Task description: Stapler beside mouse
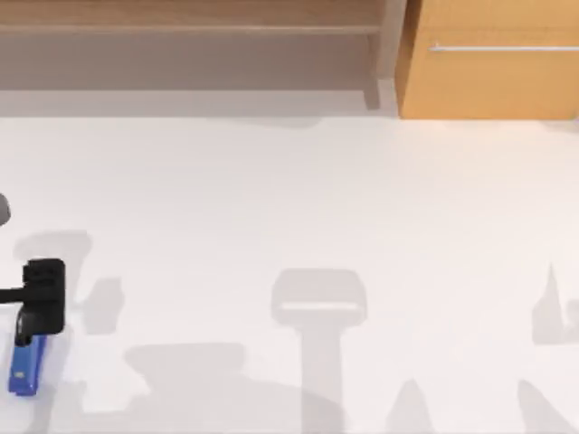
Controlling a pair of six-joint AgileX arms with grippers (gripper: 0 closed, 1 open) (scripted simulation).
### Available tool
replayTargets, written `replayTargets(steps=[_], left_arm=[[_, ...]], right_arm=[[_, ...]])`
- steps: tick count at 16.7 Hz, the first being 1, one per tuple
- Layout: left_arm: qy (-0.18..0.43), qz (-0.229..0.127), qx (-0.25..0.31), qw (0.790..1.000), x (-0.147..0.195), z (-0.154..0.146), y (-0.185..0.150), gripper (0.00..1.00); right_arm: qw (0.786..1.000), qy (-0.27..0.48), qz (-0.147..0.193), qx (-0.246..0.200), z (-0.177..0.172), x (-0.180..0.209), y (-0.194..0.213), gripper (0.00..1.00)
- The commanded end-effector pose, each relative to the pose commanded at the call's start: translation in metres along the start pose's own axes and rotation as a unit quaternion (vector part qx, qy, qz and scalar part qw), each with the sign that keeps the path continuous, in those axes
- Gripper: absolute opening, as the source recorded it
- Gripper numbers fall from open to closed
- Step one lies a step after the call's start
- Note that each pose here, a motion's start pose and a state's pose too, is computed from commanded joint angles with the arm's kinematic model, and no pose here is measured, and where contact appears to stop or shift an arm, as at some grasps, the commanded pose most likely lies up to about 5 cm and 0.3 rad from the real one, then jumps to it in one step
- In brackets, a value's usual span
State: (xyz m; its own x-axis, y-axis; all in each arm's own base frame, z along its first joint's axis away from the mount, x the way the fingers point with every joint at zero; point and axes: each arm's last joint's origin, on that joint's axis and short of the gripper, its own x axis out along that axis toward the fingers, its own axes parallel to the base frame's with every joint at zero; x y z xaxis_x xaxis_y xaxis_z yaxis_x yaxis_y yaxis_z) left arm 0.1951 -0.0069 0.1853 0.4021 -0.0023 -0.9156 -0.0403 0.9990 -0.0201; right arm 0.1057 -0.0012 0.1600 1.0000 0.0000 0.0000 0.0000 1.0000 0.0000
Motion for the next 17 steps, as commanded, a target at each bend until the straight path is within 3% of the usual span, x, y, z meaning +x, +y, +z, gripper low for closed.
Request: replayTargets(steps=[3,6,17], left_arm=[[0.119,0.009,-0.003,0.993,0.023,0.022,-0.003,1.00],[0.185,0.013,-0.007,0.983,0.039,0.037,-0.006,1.00],[0.206,0.014,-0.009,0.978,0.061,0.036,-0.007,1.00]], right_arm=[[1.000,0.000,0.000,0.000,0.000,0.000,0.000,1.00],[1.000,0.000,0.000,0.000,0.000,0.000,0.000,1.00],[1.000,0.000,0.000,0.000,0.000,0.000,0.000,1.00]])
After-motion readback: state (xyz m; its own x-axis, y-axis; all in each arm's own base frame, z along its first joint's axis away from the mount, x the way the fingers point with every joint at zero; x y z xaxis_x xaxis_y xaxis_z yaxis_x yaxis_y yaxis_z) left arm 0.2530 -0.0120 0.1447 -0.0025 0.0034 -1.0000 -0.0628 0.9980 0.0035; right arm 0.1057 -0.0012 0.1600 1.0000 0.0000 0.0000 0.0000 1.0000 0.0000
